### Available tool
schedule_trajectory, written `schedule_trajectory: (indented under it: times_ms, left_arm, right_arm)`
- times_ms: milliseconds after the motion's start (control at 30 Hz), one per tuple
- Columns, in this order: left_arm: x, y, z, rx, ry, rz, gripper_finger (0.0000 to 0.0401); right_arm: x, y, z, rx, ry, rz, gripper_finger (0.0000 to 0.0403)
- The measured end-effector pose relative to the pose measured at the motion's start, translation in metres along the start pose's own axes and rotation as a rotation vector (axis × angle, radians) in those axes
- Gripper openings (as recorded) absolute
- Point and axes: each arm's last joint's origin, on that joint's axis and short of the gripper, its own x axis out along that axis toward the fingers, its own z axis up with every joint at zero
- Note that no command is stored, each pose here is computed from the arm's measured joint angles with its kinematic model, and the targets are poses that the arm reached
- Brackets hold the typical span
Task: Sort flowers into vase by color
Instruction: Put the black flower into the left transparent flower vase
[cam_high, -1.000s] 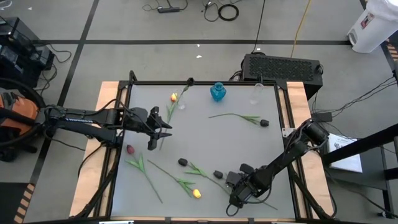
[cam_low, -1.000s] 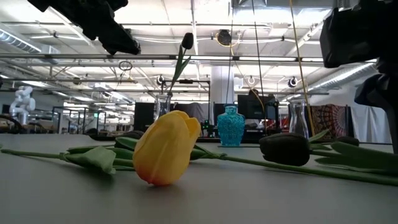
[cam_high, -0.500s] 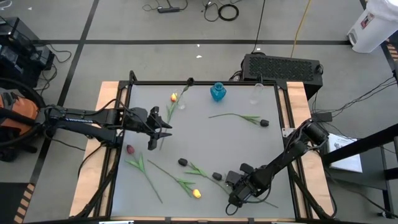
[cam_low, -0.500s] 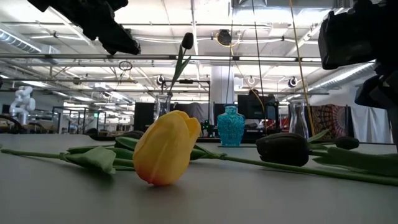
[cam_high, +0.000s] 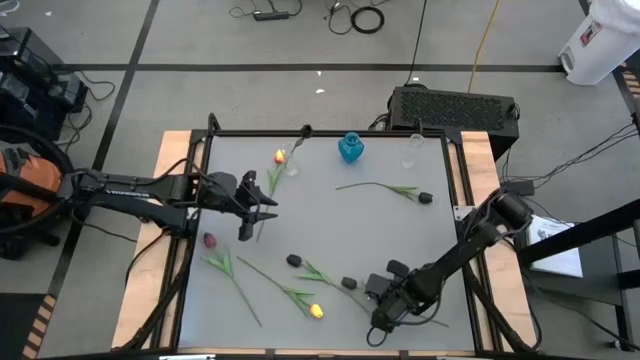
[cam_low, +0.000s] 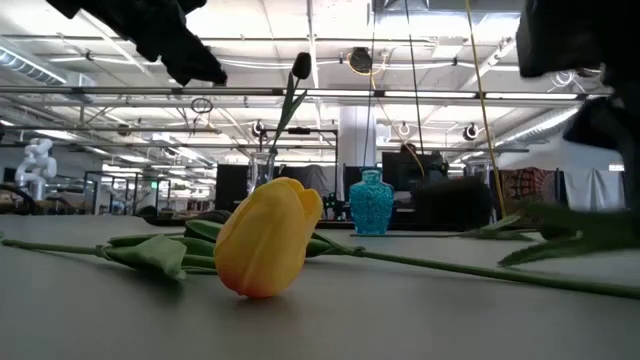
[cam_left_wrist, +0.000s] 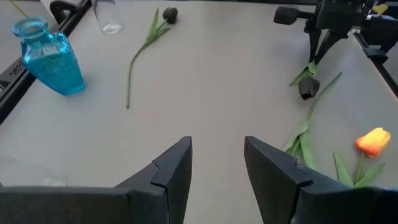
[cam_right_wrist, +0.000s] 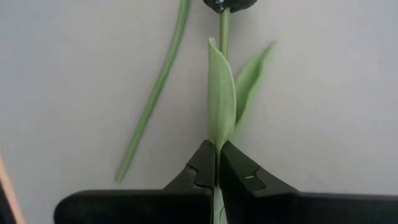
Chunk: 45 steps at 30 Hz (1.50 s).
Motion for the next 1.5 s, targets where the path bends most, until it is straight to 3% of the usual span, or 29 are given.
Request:
schedule_trajectory:
  times_ms: [200, 567, 833, 1200, 1333, 1500]
  left_arm:
    - [0.000, 0.000, 0.004, 0.001, -0.044, -0.001, 0.0154]
    - [-0.002, 0.000, 0.019, 0.003, -0.199, -0.004, 0.0154]
    - [-0.006, -0.001, 0.034, 0.008, -0.355, -0.007, 0.0154]
    - [-0.011, -0.001, 0.044, 0.012, -0.473, -0.008, 0.0154]
    - [-0.010, -0.003, 0.046, 0.042, -0.504, -0.009, 0.0154]
    - [-0.008, -0.007, 0.046, 0.083, -0.578, -0.032, 0.0154]
  right_arm:
    - [-0.030, -0.008, 0.008, -0.028, -0.133, -0.024, 0.0000]
    - [-0.095, -0.031, 0.031, -0.065, -0.611, -0.162, 0.0000]
    - [-0.122, -0.043, 0.060, -0.058, -0.871, -0.282, 0.0000]
    - [-0.139, -0.057, 0.114, -0.002, -1.075, -0.363, 0.0000]
    - [-0.142, -0.063, 0.129, -0.035, -1.107, -0.386, 0.0000]
    - [-0.141, -0.067, 0.145, -0.162, -1.145, -0.262, 0.0000]
